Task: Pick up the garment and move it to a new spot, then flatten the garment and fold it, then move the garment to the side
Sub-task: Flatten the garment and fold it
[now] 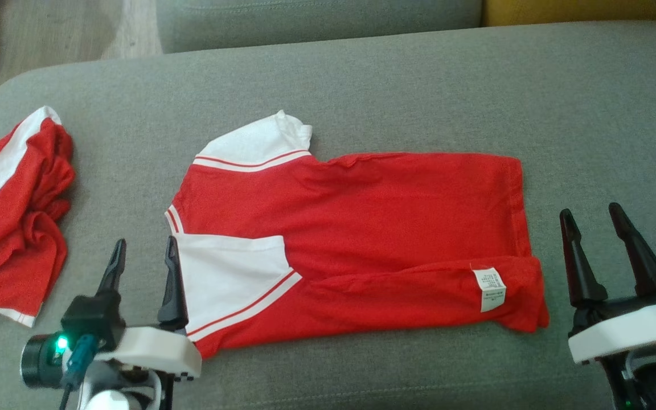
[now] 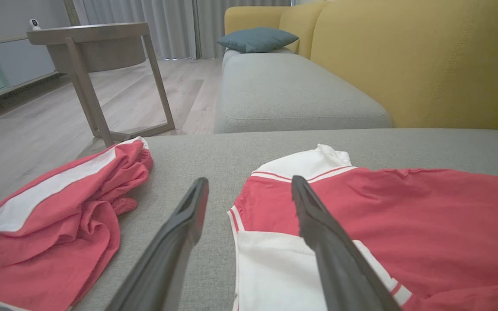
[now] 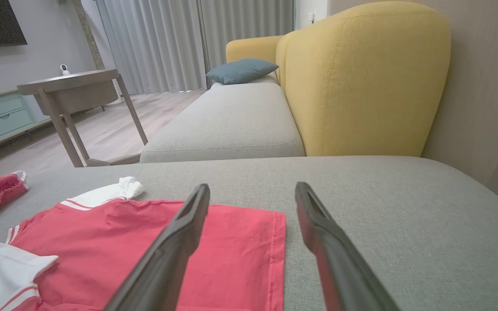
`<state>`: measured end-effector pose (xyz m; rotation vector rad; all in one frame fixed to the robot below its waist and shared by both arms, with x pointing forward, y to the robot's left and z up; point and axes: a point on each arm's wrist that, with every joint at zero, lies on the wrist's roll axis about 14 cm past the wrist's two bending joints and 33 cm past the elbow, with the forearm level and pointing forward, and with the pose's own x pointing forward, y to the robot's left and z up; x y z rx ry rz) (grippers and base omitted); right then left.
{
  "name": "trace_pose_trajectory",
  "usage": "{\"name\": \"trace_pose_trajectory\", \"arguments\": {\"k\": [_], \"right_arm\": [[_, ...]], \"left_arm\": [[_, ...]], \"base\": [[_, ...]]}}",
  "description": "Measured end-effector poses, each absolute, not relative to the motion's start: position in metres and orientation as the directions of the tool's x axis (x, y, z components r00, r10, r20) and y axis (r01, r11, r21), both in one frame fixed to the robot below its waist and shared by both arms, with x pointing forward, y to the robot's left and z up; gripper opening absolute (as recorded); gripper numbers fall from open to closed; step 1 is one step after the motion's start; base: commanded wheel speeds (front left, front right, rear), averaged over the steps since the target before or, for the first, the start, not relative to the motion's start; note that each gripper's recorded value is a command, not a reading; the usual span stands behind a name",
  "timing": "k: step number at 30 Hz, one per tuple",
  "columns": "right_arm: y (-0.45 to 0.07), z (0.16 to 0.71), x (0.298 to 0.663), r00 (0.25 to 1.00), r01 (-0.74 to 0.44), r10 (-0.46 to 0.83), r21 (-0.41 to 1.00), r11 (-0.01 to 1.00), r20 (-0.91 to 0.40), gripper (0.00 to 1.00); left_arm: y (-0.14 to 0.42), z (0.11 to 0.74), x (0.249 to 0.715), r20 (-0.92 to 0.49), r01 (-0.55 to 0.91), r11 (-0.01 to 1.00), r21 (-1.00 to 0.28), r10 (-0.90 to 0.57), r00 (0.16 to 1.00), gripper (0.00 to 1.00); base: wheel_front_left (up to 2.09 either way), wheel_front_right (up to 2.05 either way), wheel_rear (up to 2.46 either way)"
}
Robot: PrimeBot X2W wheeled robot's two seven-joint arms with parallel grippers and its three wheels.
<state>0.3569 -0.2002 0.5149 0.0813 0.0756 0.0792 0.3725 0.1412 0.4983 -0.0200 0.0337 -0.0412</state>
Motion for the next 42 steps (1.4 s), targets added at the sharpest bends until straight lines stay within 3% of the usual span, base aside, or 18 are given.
{"name": "trace_pose_trajectory", "arguments": {"k": [6, 15, 19, 24, 30, 39, 40, 41, 42], "right_arm": [[-0.199, 0.503, 0.363, 0.990, -0.076, 0.086, 0.100, 0.992, -0.109, 1.00], [-0.196, 0.490, 0.401, 0.987, -0.084, 0.097, 0.105, 0.991, -0.126, 1.00], [-0.197, 0.482, 0.410, 0.986, -0.081, 0.096, 0.111, 0.991, -0.138, 1.00], [-0.197, 0.465, 0.418, 0.980, -0.076, 0.096, 0.121, 0.990, -0.172, 1.00], [-0.211, 0.448, 0.415, 0.974, -0.032, 0.059, 0.122, 0.992, -0.221, 1.00], [-0.215, 0.443, 0.413, 0.971, -0.014, 0.045, 0.131, 0.991, -0.234, 1.00], [-0.216, 0.442, 0.412, 0.971, -0.012, 0.044, 0.135, 0.991, -0.236, 1.00], [-0.216, 0.442, 0.412, 0.971, -0.011, 0.044, 0.137, 0.990, -0.237, 1.00], [-0.216, 0.442, 0.412, 0.970, -0.010, 0.043, 0.139, 0.990, -0.239, 1.00]], "left_arm": [[0.119, 0.501, 0.393, -0.031, 0.131, 0.991, -0.028, -0.132, 0.991, 1.00], [0.057, 0.513, 0.498, -0.024, 0.303, 0.951, -0.055, -0.305, 0.952, 1.00], [0.047, 0.493, 0.530, -0.092, 0.323, 0.945, -0.058, -0.327, 0.940, 1.00], [0.043, 0.430, 0.556, -0.296, 0.330, 0.943, -0.052, -0.330, 0.896, 1.00], [0.038, 0.378, 0.563, -0.467, 0.351, 0.936, -0.032, -0.325, 0.823, 1.00], [0.037, 0.364, 0.569, -0.630, 0.370, 0.929, 0.008, -0.283, 0.723, 1.00], [0.037, 0.365, 0.569, -0.648, 0.383, 0.924, 0.021, -0.279, 0.709, 0.65], [0.037, 0.365, 0.568, -0.661, 0.396, 0.917, 0.039, -0.274, 0.699, 0.18], [0.037, 0.365, 0.568, -0.666, 0.410, 0.910, 0.061, -0.269, 0.696, 0.00]], "base": [[0.00, 0.00, 0.00], [0.00, 0.00, 0.00], [0.00, 0.00, 0.00], [0.00, 0.00, 0.00], [0.00, 0.00, 0.00], [0.00, 0.00, 0.00], [0.00, 0.00, 0.00], [0.00, 0.00, 0.00], [0.00, 0.00, 0.00]]}}
